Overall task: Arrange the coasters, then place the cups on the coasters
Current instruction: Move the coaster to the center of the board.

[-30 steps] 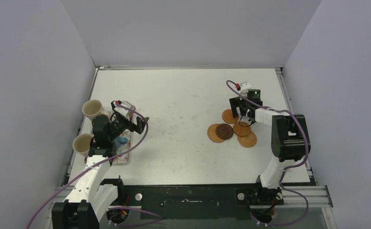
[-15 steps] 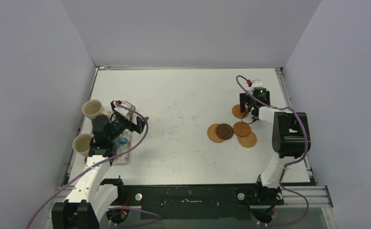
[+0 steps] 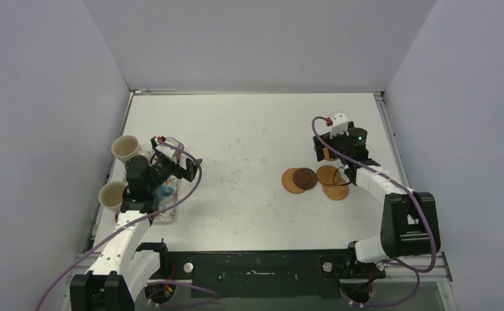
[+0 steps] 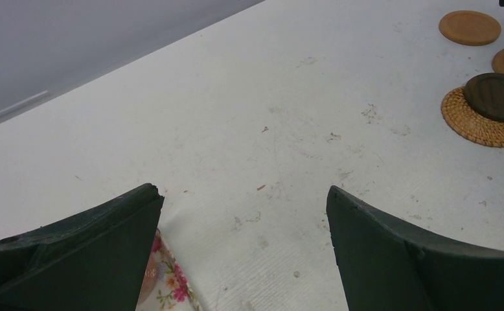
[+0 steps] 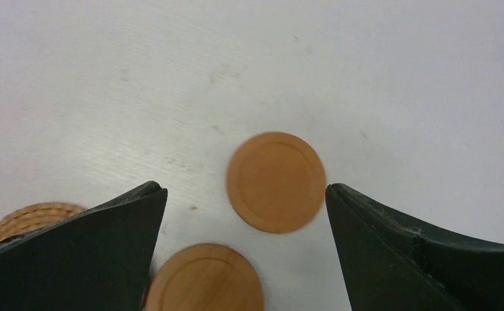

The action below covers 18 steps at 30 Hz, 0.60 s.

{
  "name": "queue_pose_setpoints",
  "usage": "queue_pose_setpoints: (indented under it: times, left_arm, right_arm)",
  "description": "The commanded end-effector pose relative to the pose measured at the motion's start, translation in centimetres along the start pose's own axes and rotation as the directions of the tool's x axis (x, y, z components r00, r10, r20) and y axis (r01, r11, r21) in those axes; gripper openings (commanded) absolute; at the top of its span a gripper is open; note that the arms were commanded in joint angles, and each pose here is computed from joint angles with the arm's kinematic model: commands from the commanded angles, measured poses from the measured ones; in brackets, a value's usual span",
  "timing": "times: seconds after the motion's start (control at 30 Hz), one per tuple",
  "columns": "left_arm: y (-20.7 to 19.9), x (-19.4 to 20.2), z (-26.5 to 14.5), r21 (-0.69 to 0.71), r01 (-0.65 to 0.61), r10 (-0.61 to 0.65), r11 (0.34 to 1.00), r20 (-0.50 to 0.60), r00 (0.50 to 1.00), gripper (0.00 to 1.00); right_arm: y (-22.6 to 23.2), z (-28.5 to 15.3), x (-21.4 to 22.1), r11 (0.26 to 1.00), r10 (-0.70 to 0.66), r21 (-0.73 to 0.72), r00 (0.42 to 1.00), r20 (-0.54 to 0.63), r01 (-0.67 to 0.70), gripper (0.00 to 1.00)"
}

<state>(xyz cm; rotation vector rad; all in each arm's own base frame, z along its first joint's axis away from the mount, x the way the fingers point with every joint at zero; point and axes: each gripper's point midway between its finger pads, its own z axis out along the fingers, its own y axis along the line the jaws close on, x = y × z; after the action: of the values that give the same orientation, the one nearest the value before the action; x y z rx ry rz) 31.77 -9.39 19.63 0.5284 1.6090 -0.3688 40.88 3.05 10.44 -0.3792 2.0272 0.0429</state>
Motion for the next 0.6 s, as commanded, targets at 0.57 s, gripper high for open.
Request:
queue_pose_setpoints:
  times: [0.57]
  left_arm:
    - [0.4, -1.4, 0.3, -0.014, -0.034, 0.034, 0.999, 0.039, 0.999, 0.97]
  right_arm:
    - [7.6, 1.9, 3.5, 0.903, -0.294, -0.365, 0.946, -0.134, 0.228, 1.0]
